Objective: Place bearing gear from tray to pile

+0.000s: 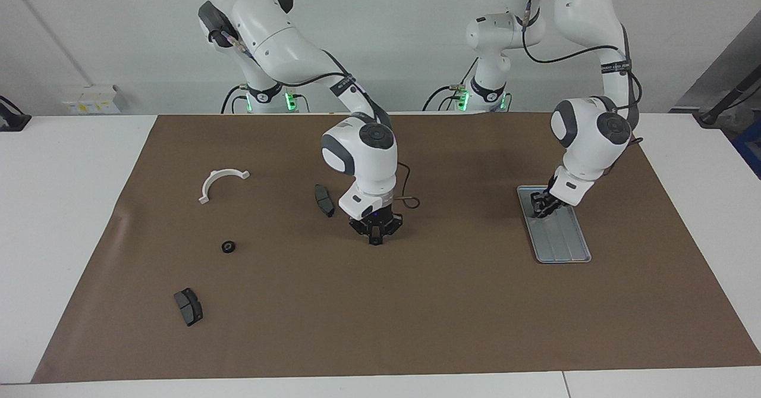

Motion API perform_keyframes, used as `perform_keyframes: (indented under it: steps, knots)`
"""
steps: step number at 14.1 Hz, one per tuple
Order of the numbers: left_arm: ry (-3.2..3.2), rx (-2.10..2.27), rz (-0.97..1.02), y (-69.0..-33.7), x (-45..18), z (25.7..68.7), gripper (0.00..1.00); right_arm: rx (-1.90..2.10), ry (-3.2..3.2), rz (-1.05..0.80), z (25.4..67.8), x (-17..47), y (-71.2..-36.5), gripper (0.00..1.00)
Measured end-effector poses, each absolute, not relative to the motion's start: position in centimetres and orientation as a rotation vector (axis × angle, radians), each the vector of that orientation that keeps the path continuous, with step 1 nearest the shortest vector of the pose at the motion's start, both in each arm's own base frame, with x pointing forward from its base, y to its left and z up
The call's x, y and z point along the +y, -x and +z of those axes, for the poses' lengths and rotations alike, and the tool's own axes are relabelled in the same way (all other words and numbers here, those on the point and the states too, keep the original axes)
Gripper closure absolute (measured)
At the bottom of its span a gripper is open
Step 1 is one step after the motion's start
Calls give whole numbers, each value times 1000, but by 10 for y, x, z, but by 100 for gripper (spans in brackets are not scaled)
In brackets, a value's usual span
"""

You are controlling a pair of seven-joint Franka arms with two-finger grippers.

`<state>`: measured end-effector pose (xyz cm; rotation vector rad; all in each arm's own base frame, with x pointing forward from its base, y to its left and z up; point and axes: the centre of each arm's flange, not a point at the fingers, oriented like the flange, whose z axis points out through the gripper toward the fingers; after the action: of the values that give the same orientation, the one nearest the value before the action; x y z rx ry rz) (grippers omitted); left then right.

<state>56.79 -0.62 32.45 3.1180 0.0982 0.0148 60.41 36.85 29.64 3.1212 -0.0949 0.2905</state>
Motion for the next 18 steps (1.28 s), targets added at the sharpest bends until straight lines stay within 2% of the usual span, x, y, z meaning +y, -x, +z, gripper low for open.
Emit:
perform_keyframes:
  steps: [4, 7, 12, 15, 18]
  knots:
    - [-3108, 154, 50, -597, -33, 382, 65, -104, -3090, 311, 351, 312, -632, 76]
    - [-3091, 268, 49, -597, -121, 405, 65, -77, -3092, 301, 381, 224, -664, 76]
    - [-3062, 295, 65, -555, -280, 406, 65, -65, -3134, 287, 349, 119, -692, 76]
    - [-3058, 250, 43, -532, -357, 391, 65, -27, -3113, 246, 311, 94, -689, 76]
    - [-3059, 230, 25, -531, -395, 361, 65, -14, -3112, 266, 289, 89, -679, 76]
